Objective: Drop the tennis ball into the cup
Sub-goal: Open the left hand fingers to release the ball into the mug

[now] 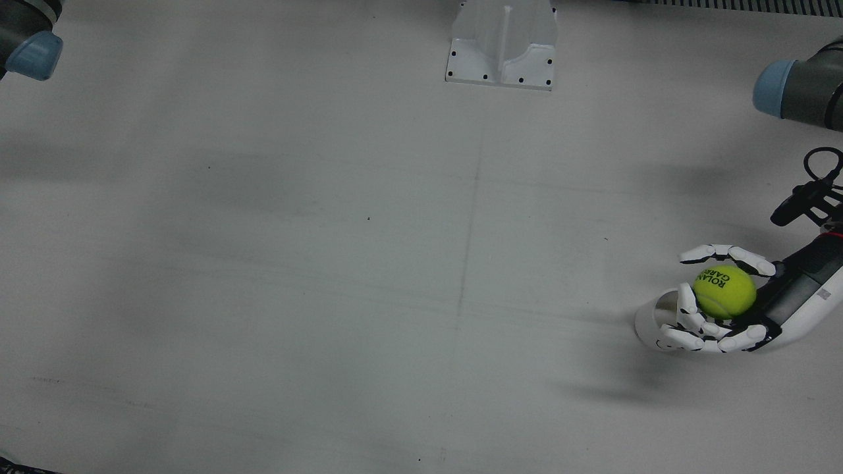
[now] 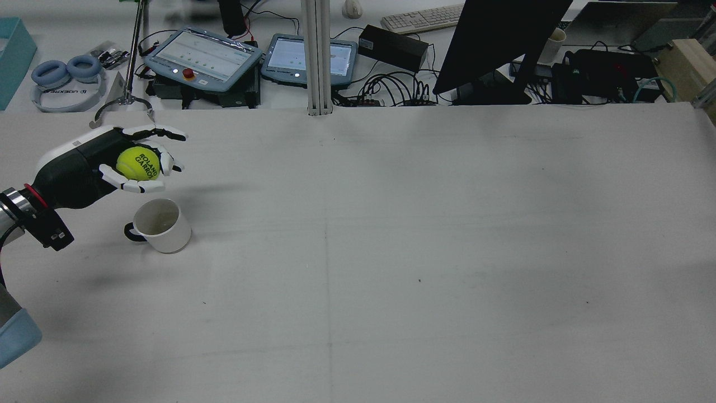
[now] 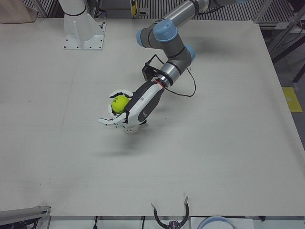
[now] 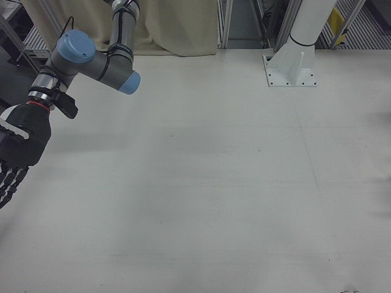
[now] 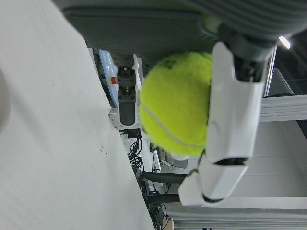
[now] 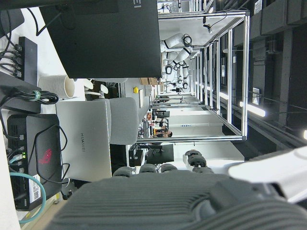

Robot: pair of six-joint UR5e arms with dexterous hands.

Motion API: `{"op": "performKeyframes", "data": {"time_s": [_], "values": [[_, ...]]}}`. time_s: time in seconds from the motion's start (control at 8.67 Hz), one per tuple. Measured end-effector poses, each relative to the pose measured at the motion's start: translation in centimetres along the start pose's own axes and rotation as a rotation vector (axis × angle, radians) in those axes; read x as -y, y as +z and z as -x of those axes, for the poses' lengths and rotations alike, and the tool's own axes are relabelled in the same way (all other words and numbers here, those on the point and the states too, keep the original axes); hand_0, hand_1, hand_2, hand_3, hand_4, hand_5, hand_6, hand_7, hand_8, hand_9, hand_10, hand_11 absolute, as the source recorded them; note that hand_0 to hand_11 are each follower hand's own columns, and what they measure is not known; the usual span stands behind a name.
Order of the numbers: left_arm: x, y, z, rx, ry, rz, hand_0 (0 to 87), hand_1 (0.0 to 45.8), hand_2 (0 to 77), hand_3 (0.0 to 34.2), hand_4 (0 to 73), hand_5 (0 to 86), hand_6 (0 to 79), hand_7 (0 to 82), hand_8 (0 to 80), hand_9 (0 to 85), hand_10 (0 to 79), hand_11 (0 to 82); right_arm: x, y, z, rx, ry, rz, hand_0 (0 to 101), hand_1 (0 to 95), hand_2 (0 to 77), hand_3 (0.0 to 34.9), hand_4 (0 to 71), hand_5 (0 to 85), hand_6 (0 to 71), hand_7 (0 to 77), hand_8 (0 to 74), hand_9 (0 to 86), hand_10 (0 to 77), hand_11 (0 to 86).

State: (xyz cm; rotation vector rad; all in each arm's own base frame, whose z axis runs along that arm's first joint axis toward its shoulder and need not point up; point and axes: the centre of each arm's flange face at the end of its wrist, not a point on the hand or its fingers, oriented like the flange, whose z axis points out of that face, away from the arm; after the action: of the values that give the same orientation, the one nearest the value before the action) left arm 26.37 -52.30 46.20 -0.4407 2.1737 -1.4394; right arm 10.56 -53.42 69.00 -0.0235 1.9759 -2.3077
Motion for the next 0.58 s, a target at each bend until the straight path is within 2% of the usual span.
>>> {"op": "performKeyframes", "data": {"time_s": [0.12, 0.23, 0.35, 0.46, 0.58], "values": [[0.1, 0.1, 0.6, 0.007, 0.000, 0.003, 70.2, 22.9, 27.8, 0.0, 24.5, 25.1, 68.7, 37.6, 42.5, 53.5, 21.8, 33.8, 0.0, 0.0, 0.0, 0.000, 0.000, 0.000, 0, 0.5, 0.5, 0.0, 0.0, 0.0, 0.0, 0.5, 0.0, 0.0, 0.0, 0.5], [0.3, 0.1, 0.9, 0.010, 0.001, 0.003, 59.2, 22.9, 32.7, 0.0, 23.5, 23.5, 68.7, 37.6, 38.7, 47.5, 20.2, 31.6, 0.0, 0.0, 0.0, 0.000, 0.000, 0.000, 0, 0.5, 0.5, 0.0, 0.0, 0.0, 0.0, 0.5, 0.0, 0.0, 0.0, 0.5], [0.7, 0.1, 1.1, 0.013, 0.002, 0.000, 59.2, 22.9, 32.7, 0.0, 23.5, 23.5, 68.7, 37.6, 38.7, 47.5, 20.2, 31.6, 0.0, 0.0, 0.0, 0.000, 0.000, 0.000, 0, 0.5, 0.5, 0.0, 0.0, 0.0, 0.0, 0.0, 0.0, 0.0, 0.0, 0.5], [1.2, 0.0, 1.3, 0.014, 0.003, -0.004, 51.9, 23.5, 37.6, 0.0, 19.1, 13.1, 68.7, 37.6, 16.9, 28.4, 14.7, 22.9, 0.0, 0.0, 0.0, 0.000, 0.000, 0.000, 0, 0.5, 0.5, 0.0, 0.0, 0.0, 0.0, 0.0, 0.0, 0.0, 0.0, 0.5], [1.7, 0.0, 1.4, 0.016, 0.004, -0.007, 51.9, 23.5, 37.6, 0.0, 19.1, 13.1, 68.7, 37.6, 16.9, 28.4, 14.7, 22.9, 0.0, 0.0, 0.0, 0.000, 0.001, 0.000, 0, 0.5, 0.5, 0.0, 0.0, 0.0, 0.0, 0.5, 0.0, 0.0, 0.0, 0.5]]}}
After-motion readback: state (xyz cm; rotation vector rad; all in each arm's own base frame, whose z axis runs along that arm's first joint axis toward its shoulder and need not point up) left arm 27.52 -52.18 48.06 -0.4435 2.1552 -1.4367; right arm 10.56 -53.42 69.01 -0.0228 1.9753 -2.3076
